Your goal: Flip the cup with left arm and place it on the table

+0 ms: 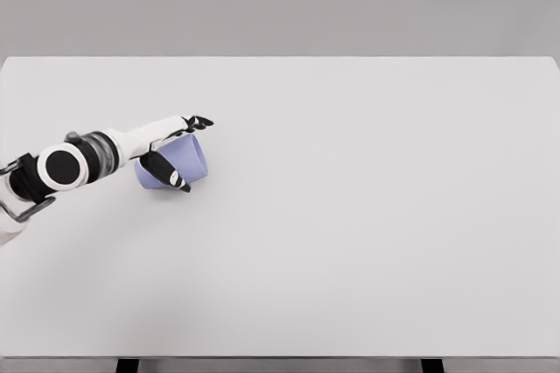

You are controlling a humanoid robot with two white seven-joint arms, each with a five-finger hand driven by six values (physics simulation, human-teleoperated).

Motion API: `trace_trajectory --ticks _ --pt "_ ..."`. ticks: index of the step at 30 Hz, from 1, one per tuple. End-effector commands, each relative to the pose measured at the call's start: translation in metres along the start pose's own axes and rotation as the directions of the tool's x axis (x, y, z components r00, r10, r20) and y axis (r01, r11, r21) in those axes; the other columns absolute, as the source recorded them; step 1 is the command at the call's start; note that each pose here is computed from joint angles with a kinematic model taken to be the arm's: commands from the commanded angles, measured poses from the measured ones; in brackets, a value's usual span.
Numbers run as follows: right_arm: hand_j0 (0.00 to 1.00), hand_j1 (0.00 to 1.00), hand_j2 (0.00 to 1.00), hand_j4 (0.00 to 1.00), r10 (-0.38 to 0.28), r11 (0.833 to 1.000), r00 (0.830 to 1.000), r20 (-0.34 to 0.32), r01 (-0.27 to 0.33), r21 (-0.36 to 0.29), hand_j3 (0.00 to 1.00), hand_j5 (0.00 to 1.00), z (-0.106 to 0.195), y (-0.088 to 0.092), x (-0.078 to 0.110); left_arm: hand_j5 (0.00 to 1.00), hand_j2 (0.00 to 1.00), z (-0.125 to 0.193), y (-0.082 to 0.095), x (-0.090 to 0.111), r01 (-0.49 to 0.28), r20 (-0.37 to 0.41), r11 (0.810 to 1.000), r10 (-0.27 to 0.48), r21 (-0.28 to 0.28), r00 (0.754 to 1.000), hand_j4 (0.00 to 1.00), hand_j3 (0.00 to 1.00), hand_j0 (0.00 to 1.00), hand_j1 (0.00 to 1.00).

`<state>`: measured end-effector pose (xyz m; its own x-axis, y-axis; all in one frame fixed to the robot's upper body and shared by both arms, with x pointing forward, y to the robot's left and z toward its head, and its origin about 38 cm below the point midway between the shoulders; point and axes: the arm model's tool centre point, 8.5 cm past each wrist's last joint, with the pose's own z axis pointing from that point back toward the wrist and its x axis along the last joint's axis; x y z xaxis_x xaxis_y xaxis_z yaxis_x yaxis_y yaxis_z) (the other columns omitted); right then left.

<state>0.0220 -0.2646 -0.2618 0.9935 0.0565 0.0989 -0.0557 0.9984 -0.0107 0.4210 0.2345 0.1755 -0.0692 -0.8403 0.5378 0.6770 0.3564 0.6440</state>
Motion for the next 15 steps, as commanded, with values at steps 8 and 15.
trace_trajectory --ticks 8,15 --pt "1.0 1.0 1.0 1.0 0.0 1.0 1.0 -0.001 0.0 0.0 1.0 1.0 0.0 0.0 0.0 0.98 0.98 -0.008 -0.002 -0.004 0.022 -0.056 0.998 -0.02 0.051 0.998 0.98 0.98 0.98 0.98" --pt "1.0 1.0 1.0 1.0 0.0 1.0 1.0 0.001 0.0 0.0 1.0 1.0 0.0 0.0 0.0 0.96 0.96 -0.012 -0.012 -0.003 0.039 -0.057 0.998 -0.036 0.047 0.998 0.96 0.96 0.96 0.96"
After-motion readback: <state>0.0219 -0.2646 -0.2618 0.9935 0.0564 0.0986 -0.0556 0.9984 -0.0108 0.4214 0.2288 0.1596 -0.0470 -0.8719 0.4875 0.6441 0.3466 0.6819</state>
